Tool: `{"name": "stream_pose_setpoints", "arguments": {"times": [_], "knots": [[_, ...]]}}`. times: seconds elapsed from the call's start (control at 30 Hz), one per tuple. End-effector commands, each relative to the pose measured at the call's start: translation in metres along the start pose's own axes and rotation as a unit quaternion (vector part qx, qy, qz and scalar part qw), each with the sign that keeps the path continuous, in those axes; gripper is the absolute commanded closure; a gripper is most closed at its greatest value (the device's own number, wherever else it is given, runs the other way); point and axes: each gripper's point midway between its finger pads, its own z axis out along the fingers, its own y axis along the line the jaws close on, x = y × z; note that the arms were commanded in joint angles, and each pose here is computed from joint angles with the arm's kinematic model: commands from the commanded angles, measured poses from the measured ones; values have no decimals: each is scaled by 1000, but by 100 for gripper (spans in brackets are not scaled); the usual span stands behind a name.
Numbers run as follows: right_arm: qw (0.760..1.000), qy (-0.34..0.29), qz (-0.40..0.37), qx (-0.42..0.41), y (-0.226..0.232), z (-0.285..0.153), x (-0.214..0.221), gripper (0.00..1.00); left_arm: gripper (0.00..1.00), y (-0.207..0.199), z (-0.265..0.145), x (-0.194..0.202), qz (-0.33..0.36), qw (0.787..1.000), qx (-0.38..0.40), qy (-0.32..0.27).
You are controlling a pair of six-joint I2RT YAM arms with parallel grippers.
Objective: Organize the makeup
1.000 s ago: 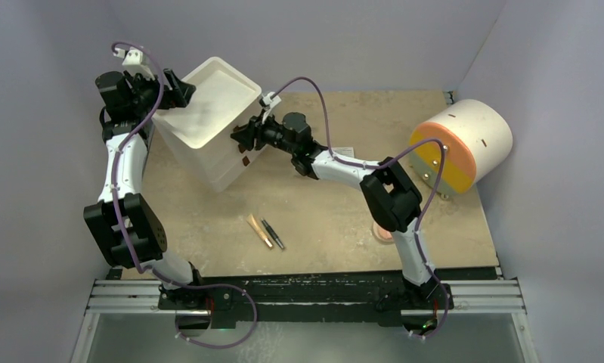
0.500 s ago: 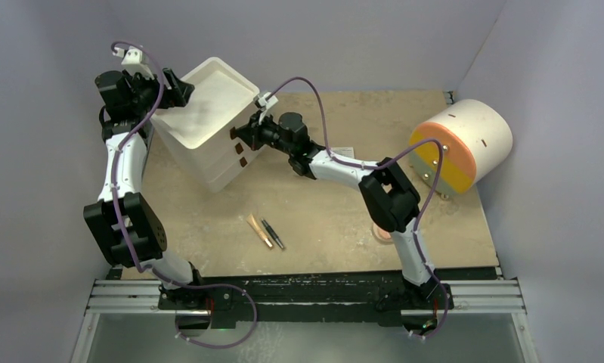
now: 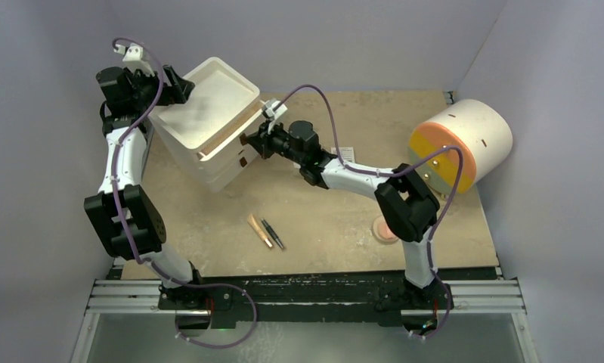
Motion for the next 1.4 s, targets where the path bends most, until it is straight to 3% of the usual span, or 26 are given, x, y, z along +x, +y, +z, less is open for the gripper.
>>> {"name": "stream_pose_setpoints", "arguments": {"times": [0.0, 0.2, 0.27, 0.5, 0.63, 0.8, 1.23, 1.3, 1.37], "knots": [[1000, -11, -21, 13, -5, -19, -19, 100, 2, 12, 9, 25, -31, 998, -13, 44], [999, -18, -29, 20, -7, -39, -33, 100, 10, 27, 19, 39, -40, 997, -29, 66], [999, -18, -29, 21, -7, -44, -35, 100, 17, 32, 21, 43, -41, 996, -35, 75], [999, -14, -36, 35, -13, -58, -36, 100, 74, 31, 29, 53, -53, 994, -16, 93], [998, -11, -27, 51, -31, -73, -40, 100, 100, 33, 32, 55, -57, 993, -15, 98], [998, -16, 10, 60, -59, -102, -49, 100, 100, 32, 33, 56, -59, 993, -15, 98], [994, 28, 1, 109, -80, -123, -30, 100, 100, 31, 36, 51, -48, 994, -17, 98], [991, 40, 0, 124, -86, -127, -24, 81, 100, 30, 36, 51, -48, 994, -17, 98], [988, 54, -2, 146, -95, -132, -15, 50, 100, 29, 37, 52, -47, 994, -16, 99]]}}
